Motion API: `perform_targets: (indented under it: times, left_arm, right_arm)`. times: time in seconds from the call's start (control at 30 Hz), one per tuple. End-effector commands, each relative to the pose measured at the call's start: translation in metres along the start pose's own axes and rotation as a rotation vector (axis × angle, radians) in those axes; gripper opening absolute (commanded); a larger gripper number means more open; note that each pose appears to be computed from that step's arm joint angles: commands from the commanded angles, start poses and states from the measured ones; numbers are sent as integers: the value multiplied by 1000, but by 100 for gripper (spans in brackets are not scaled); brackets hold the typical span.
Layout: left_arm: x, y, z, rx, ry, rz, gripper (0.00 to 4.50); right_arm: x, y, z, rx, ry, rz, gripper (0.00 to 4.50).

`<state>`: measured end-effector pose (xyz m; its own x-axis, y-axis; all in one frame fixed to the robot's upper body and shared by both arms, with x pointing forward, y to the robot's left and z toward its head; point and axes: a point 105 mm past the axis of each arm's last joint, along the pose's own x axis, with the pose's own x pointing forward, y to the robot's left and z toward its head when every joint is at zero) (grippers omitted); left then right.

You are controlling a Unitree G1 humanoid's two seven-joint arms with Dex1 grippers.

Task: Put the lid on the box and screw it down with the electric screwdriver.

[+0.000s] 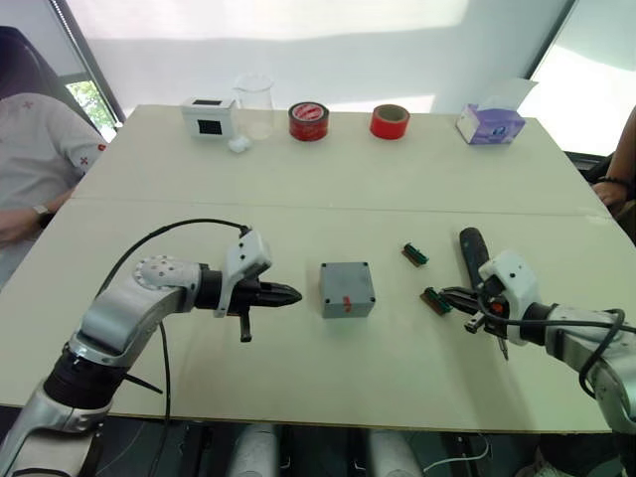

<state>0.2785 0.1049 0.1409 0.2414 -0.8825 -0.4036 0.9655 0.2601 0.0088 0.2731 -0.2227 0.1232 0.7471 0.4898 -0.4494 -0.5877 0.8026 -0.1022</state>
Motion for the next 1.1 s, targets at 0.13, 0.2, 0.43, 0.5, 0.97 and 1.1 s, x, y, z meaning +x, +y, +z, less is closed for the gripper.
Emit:
perform_targets:
  times: [0.13,0.2,0.43,0.5,0.97,1.1]
  left_arm:
    - [-12,9,4,27,-13,48,0]
    - [-15,12,3,23,-9,63,0]
    - [-24,13,-1,2,-3,87,0]
    - [-24,12,1,-1,-14,89,0]
    - [-22,6,19,-15,-90,130,0]
    - [-20,5,20,-19,-94,129,0]
  right_arm:
    - [-5,14,42,-63,-125,55,13]
    - [-3,21,50,-70,-149,87,13]
    - [21,60,81,-116,-238,254,13]
    - [29,65,85,-126,-247,272,13]
    - [58,68,84,-158,-256,278,13]
    - [59,64,82,-161,-250,262,13]
